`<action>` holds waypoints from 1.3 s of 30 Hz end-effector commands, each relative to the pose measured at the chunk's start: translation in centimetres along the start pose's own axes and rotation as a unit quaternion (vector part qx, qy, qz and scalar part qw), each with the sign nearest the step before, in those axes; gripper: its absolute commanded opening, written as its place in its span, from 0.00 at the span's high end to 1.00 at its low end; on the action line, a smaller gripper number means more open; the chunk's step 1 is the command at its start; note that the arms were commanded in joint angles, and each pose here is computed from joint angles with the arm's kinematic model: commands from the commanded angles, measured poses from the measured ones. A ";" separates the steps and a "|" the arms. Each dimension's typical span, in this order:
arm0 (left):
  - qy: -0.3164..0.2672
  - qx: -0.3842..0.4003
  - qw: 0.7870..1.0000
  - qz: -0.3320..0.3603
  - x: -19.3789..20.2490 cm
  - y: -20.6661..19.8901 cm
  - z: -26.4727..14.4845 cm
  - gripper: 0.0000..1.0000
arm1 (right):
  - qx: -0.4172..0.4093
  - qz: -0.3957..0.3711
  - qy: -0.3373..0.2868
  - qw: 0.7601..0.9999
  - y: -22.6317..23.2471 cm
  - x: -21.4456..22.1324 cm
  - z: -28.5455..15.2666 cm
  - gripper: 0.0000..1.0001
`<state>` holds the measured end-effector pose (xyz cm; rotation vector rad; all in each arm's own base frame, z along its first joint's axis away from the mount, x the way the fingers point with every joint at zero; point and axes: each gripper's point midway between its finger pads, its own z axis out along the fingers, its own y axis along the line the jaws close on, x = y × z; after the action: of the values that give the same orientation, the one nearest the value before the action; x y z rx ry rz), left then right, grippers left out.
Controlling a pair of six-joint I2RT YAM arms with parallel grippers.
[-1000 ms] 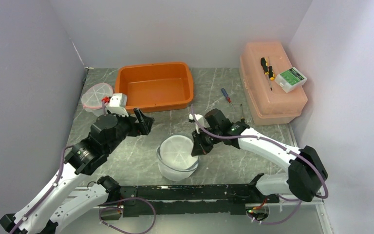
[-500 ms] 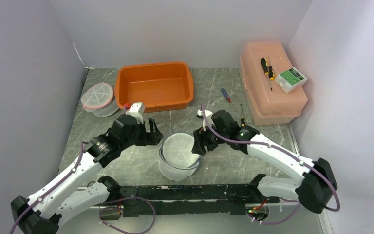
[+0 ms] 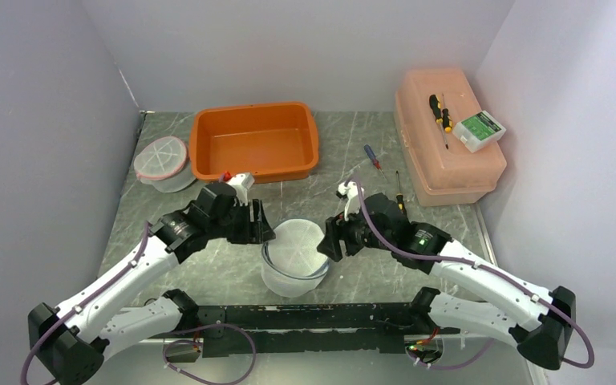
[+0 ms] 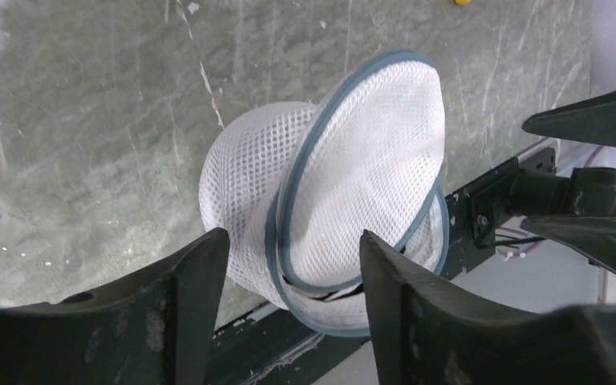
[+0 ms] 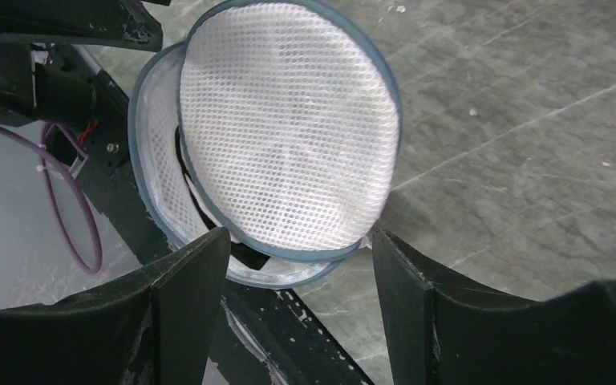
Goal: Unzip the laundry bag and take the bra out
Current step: Open the laundry bag at the center of the board.
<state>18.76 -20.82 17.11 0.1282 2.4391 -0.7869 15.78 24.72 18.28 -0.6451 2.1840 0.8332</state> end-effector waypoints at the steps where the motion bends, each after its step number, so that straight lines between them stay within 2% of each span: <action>1: 0.021 0.018 1.000 -0.010 1.6 -0.3 -1.1 0.38 | -0.013 0.004 -0.037 0.999 1.8 -2.4 0.4 0.32; 5: 0.047 0.005 0.999 -0.016 3.2 0.8 -0.4 0.48 | -0.026 0.010 -0.050 0.998 2.8 -2.9 1.5 0.33; 9: 0.076 0.006 0.997 -0.029 4.9 1.4 0.9 0.53 | -0.031 0.022 -0.060 0.997 3.7 -3.4 2.2 0.33; 13: 0.076 0.003 0.996 -0.037 5.4 1.7 1.3 0.58 | -0.033 0.029 -0.064 0.997 4.6 -3.8 2.9 0.33; 18: 0.068 0.005 0.997 -0.039 5.5 1.8 1.3 0.76 | -0.019 0.038 -0.066 0.997 5.9 -4.6 4.2 0.33; 23: 0.055 0.028 0.997 -0.039 5.6 1.3 0.8 0.86 | -0.024 0.052 -0.066 0.996 7.2 -4.9 5.3 0.33; 25: 0.053 0.035 0.997 -0.038 5.7 1.2 0.7 0.96 | -0.033 0.051 -0.060 0.996 7.6 -4.6 5.7 0.33; 28: 0.042 0.062 0.997 -0.035 5.6 0.5 0.8 0.97 | -0.034 0.043 -0.047 0.997 8.1 -3.8 6.4 0.33; 34: -0.021 0.154 0.988 -0.027 3.2 -2.6 0.6 0.97 | -0.030 0.050 -0.059 0.997 7.9 -3.4 6.7 0.32; 39: -0.032 0.192 0.981 -0.027 2.7 -3.8 1.3 0.97 | -0.023 0.066 -0.055 0.996 7.2 -2.3 6.9 0.33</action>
<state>15.36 -22.76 13.98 0.1357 2.3621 -1.1088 14.99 34.82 17.90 -0.5483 2.1757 0.9301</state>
